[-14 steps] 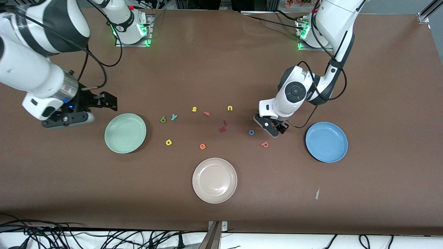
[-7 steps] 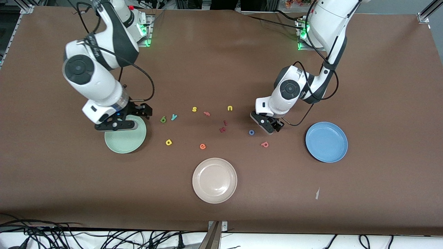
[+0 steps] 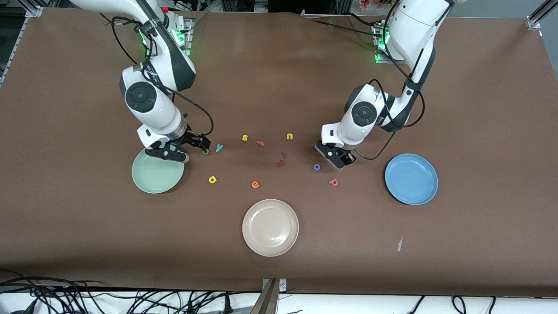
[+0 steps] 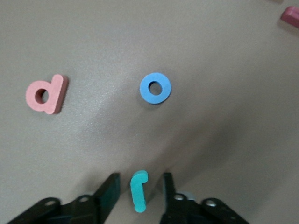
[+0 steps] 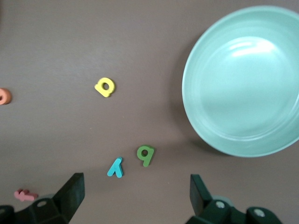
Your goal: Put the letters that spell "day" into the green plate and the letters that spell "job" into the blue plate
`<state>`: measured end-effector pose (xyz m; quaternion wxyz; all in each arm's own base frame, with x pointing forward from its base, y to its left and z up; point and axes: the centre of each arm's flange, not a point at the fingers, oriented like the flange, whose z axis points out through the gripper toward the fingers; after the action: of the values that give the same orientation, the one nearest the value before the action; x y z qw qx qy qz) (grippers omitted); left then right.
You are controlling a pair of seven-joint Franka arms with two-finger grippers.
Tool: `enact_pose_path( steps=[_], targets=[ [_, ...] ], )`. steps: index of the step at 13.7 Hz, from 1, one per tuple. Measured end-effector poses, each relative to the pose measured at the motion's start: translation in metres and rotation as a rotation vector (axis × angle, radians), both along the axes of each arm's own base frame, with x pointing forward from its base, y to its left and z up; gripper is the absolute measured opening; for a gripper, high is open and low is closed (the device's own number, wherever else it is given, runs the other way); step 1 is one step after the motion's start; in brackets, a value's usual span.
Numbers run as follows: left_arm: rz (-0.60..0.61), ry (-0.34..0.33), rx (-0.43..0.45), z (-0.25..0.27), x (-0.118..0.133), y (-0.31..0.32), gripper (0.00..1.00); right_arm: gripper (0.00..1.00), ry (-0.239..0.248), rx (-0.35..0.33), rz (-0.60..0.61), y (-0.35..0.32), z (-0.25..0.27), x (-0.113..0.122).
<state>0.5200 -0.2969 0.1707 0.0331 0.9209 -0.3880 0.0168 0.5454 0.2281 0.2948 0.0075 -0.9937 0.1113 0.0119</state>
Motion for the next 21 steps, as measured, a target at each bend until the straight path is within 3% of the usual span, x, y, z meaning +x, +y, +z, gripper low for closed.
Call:
enact_pose_path(
  steps=[4, 8, 13, 17, 19, 21],
  targets=[
    [-0.011, -0.009, 0.006, 0.003, 0.001, 0.000, 0.16, 1.00, -0.017, 0.036, -0.024, 0.000, -0.042, -0.007],
    [0.059, -0.005, 0.030, 0.014, 0.033, 0.048, 0.16, 1.00, -0.033, 0.066, -0.028, -0.004, -0.081, -0.023],
    [0.172, 0.107, 0.072, 0.088, 0.101, 0.154, 0.16, 1.00, -0.031, 0.071, -0.029, -0.005, -0.091, -0.028],
    [0.254, 0.134, 0.074, 0.085, 0.114, 0.214, 0.16, 1.00, -0.024, 0.065, -0.027, -0.005, -0.113, -0.031],
    [0.282, 0.154, 0.073, 0.070, 0.117, 0.246, 0.20, 0.99, -0.022, 0.060, -0.016, -0.001, -0.119, -0.034],
    [0.309, 0.157, 0.059, 0.064, 0.124, 0.264, 0.37, 0.95, -0.024, 0.044, 0.007, -0.001, -0.122, -0.035]
  ],
)
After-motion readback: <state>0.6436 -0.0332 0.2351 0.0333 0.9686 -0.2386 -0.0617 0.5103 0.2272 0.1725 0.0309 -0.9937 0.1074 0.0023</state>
